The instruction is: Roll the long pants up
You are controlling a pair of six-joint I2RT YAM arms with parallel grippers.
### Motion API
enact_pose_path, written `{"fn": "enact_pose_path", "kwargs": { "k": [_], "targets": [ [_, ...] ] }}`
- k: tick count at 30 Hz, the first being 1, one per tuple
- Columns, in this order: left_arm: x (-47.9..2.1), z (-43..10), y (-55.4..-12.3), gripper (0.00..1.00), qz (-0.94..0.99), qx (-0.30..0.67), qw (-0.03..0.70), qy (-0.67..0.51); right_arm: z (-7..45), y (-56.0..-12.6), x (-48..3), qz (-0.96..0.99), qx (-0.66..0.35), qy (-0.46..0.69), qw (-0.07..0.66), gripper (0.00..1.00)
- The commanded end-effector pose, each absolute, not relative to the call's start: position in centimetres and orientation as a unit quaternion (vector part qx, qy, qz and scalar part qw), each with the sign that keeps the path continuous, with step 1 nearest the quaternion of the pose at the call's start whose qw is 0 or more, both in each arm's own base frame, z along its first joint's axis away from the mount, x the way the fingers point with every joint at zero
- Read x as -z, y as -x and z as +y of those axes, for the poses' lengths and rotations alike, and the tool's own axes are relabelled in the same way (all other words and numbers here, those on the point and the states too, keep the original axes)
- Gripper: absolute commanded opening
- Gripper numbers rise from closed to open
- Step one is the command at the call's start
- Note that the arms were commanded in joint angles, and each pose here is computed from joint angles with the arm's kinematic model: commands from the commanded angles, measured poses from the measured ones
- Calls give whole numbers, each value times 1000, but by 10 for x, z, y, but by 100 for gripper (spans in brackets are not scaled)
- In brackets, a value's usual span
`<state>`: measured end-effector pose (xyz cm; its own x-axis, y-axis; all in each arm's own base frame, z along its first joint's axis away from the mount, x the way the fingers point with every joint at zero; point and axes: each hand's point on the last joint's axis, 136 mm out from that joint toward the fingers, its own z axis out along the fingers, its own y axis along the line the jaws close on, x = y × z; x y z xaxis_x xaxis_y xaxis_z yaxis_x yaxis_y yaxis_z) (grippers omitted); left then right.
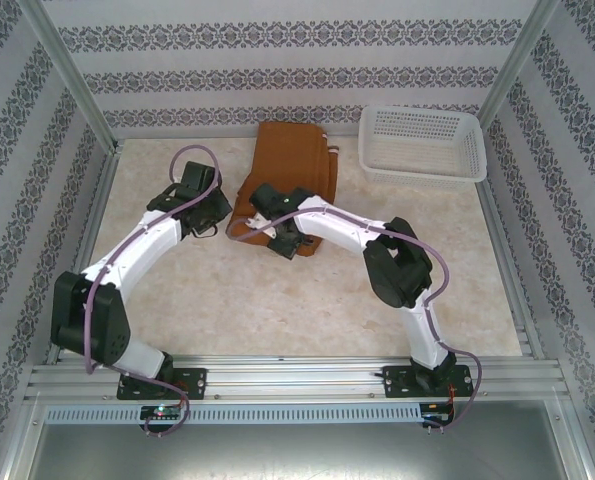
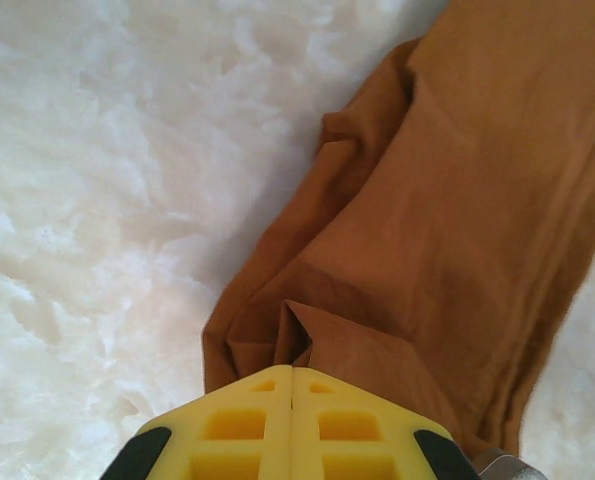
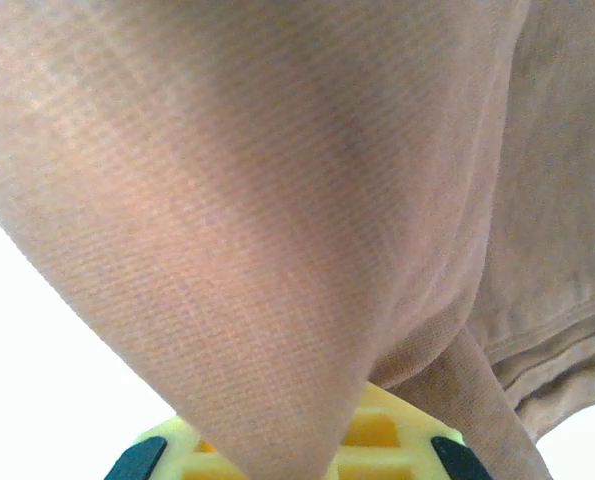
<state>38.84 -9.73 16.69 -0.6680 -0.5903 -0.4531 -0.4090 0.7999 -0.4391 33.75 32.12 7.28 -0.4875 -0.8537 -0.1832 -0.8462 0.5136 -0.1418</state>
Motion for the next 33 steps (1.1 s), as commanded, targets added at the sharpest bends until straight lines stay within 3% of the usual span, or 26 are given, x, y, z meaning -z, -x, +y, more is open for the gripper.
{"fn": "enact_pose_path", "kwargs": {
  "k": [1,11,18,26,33],
  "targets": [
    [-159,-91,-365,0,902,152,277,294,324,-297,-96,880,-62,469,35,0],
    [-170,-89,-337,0,891,180,286,305,343,-275,-113,890,-221,391,-74,0],
    [-185,-99,-336,0,886,204,294,296,337,-307,-107,902,-299,293,-108,0],
    [-178,-133,-355,0,891,228,282,273,321,-349,-80,908,-336,217,-125,0],
    [-156,-191,-395,0,900,257,267,230,315,-358,-48,907,-342,196,-146,0]
  ]
}}
